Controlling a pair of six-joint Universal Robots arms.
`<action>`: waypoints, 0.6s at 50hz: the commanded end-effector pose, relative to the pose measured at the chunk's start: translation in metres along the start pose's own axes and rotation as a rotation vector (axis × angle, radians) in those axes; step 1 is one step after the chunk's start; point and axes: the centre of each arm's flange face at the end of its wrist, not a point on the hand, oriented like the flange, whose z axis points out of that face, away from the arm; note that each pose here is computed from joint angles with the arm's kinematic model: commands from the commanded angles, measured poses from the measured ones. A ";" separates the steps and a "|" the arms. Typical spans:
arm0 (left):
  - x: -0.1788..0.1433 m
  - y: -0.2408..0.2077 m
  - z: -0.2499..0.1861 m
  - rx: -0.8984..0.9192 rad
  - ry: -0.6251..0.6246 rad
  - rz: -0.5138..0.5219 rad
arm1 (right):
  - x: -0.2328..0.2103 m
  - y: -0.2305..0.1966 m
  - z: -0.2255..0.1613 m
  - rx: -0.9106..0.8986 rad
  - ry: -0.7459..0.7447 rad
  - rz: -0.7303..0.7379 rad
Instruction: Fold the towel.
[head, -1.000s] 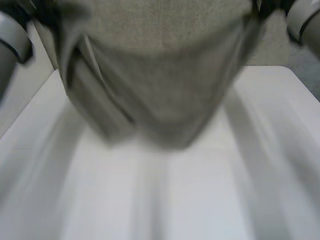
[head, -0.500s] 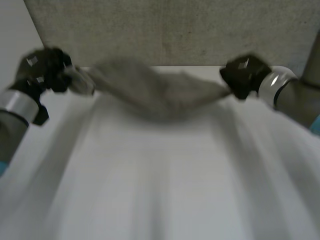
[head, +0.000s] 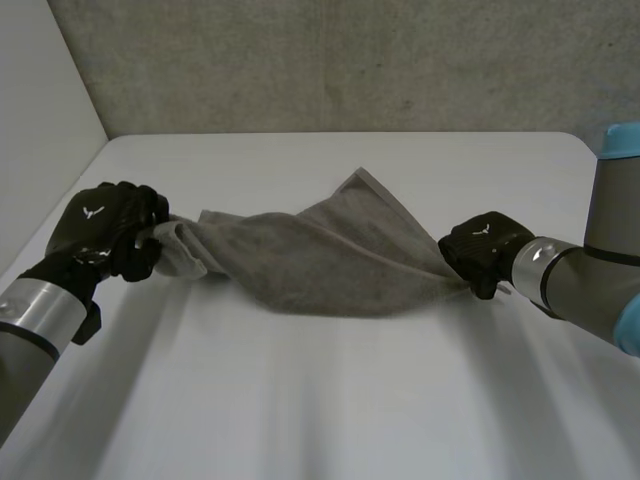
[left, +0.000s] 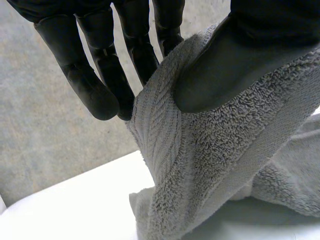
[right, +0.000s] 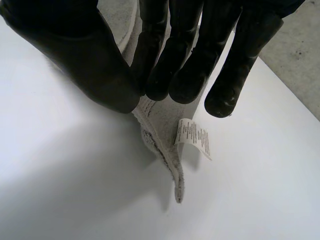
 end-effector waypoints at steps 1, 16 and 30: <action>-0.002 -0.001 -0.006 0.003 -0.017 0.002 | -0.005 0.001 -0.016 -0.006 -0.005 -0.014; 0.004 -0.003 -0.016 -0.022 0.027 -0.011 | 0.015 -0.001 -0.073 -0.006 0.095 -0.085; 0.011 -0.107 -0.038 0.197 0.032 0.068 | 0.063 -0.082 -0.146 0.286 0.293 -0.110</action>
